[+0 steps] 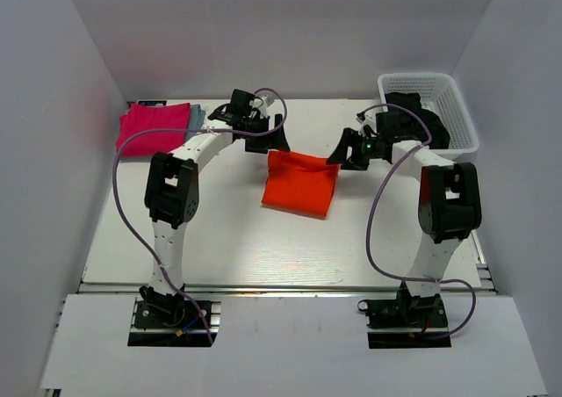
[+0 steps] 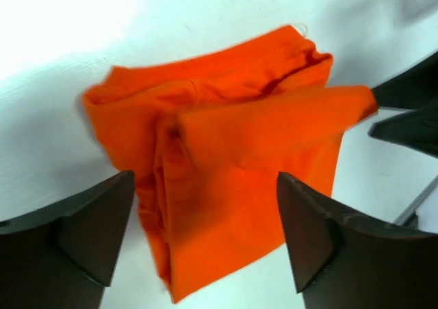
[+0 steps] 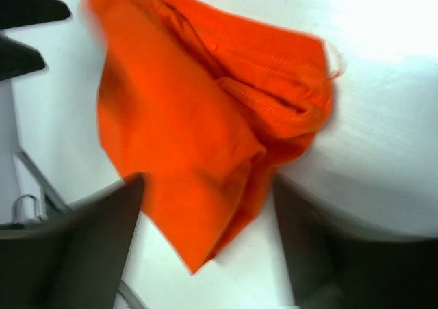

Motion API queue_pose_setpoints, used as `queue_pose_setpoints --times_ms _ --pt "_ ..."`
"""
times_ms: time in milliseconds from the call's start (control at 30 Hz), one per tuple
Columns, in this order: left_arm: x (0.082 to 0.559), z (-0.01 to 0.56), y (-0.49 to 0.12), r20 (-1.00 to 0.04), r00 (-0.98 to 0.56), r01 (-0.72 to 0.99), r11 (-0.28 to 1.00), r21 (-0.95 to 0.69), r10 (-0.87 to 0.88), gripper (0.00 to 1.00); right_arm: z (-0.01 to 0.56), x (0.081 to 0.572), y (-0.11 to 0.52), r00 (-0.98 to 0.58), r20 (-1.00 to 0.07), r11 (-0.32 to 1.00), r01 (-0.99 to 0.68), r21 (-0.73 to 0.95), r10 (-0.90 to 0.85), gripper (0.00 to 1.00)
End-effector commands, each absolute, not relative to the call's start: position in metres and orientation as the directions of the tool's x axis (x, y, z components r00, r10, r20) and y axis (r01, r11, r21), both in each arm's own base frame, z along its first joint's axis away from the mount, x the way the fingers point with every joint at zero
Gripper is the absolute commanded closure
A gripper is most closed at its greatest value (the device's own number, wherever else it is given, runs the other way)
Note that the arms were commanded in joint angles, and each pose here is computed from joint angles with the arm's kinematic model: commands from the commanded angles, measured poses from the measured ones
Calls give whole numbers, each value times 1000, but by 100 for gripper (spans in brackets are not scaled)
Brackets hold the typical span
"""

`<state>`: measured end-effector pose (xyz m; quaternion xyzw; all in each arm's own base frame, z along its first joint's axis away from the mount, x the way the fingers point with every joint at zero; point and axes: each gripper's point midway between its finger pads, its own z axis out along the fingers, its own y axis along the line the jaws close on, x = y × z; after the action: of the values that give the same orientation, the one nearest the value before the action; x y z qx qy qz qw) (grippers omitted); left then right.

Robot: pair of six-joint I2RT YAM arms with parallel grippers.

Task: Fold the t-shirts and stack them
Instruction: Fold the long partially folded tshirt into a neat square

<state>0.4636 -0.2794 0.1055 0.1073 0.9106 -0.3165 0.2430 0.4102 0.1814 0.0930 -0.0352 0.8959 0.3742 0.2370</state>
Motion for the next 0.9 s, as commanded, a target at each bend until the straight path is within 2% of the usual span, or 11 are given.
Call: queue_pose_setpoints --times_ms 0,100,200,367,433,533,567,867 --pt "490 147 -271 -613 -790 381 787 -485 6 0 117 440 177 -833 -537 710 -298 638 134 10" --pt "494 167 -267 -657 -754 402 795 -454 6 0 142 442 183 -805 -584 685 -368 629 103 10" --pt "480 163 -263 -661 -750 420 791 -445 26 0 154 428 183 -787 -610 682 -400 613 87 10" --pt "451 163 -284 -690 -720 532 692 -487 68 0 163 399 196 -762 -643 614 -477 629 68 10" --pt "439 167 -301 -701 -709 592 603 -534 76 0 158 382 208 -794 -605 555 -475 683 64 10" --pt "444 148 -311 -682 -727 584 590 -557 75 0 169 386 222 -769 -636 467 -539 701 67 10" --pt "445 144 -314 -678 -732 584 578 -570 71 0 155 388 228 -789 -612 456 -525 719 57 10" --pt "483 104 -338 -644 -765 548 548 -632 22 0 104 432 234 -837 -538 439 -448 779 99 10"
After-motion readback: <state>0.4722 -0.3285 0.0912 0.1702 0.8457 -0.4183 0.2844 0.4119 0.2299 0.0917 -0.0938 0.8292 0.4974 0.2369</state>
